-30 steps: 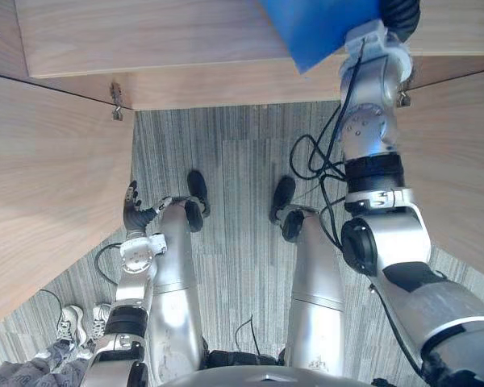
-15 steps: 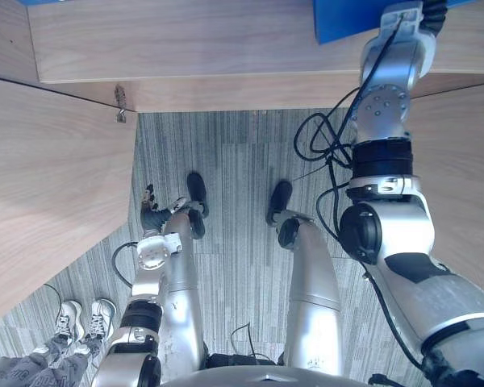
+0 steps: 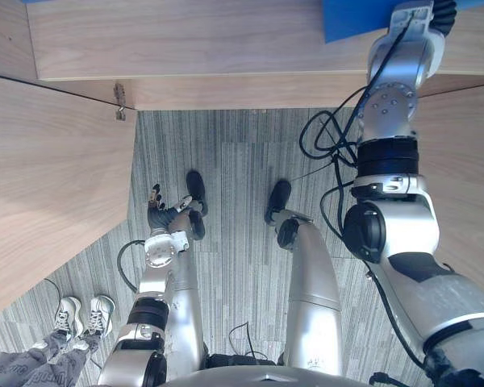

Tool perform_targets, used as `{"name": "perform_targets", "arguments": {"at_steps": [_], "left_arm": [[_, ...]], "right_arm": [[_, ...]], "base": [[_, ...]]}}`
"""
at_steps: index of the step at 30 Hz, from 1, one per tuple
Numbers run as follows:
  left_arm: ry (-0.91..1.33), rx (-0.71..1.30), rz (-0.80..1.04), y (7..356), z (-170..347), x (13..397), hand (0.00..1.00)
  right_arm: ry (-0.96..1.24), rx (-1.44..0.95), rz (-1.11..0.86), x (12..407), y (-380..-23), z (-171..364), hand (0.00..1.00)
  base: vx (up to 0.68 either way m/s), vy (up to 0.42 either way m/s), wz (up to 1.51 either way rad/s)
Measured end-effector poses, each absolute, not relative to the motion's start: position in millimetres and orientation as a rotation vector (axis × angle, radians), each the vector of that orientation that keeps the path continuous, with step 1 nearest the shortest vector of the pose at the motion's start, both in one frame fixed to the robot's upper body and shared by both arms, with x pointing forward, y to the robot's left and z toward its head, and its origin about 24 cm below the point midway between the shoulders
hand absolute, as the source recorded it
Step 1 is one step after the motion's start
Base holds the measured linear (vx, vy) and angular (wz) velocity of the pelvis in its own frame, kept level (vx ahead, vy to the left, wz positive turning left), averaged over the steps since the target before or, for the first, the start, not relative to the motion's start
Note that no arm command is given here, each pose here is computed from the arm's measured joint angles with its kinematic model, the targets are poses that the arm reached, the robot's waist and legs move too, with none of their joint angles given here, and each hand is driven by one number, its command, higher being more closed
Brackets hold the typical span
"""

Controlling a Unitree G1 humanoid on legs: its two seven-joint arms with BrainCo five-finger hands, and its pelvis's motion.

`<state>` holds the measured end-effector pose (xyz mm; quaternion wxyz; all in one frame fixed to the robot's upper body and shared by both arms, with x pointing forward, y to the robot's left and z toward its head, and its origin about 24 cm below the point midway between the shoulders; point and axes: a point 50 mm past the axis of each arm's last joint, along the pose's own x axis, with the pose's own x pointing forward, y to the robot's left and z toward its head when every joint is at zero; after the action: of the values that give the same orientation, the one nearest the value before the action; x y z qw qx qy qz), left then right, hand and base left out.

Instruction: Walk over to the cabinet, pick up the folder, carry it to the office cabinet, place the folder inside the office cabinet, then close the office cabinet door

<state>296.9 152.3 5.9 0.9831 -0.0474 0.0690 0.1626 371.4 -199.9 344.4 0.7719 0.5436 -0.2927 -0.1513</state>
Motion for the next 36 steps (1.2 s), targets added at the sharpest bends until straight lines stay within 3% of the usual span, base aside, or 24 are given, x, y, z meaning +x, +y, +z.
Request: {"name": "perform_targets", "arguments": {"at_steps": [22, 36], "left_arm": [[0.16, -0.114, 0.338, 148, 5, 299, 0.0], [0.228, -0.116, 0.346, 147, -9, 293, 0.0]], "right_arm": [[-0.632, 1.196, -0.328, 373, -194, 341, 0.0], [-0.65, 0.986, -0.323, 368, -195, 316, 0.0]], "base": [[0.0, 0.0, 0.0], [-0.01, -0.007, -0.06]]}}
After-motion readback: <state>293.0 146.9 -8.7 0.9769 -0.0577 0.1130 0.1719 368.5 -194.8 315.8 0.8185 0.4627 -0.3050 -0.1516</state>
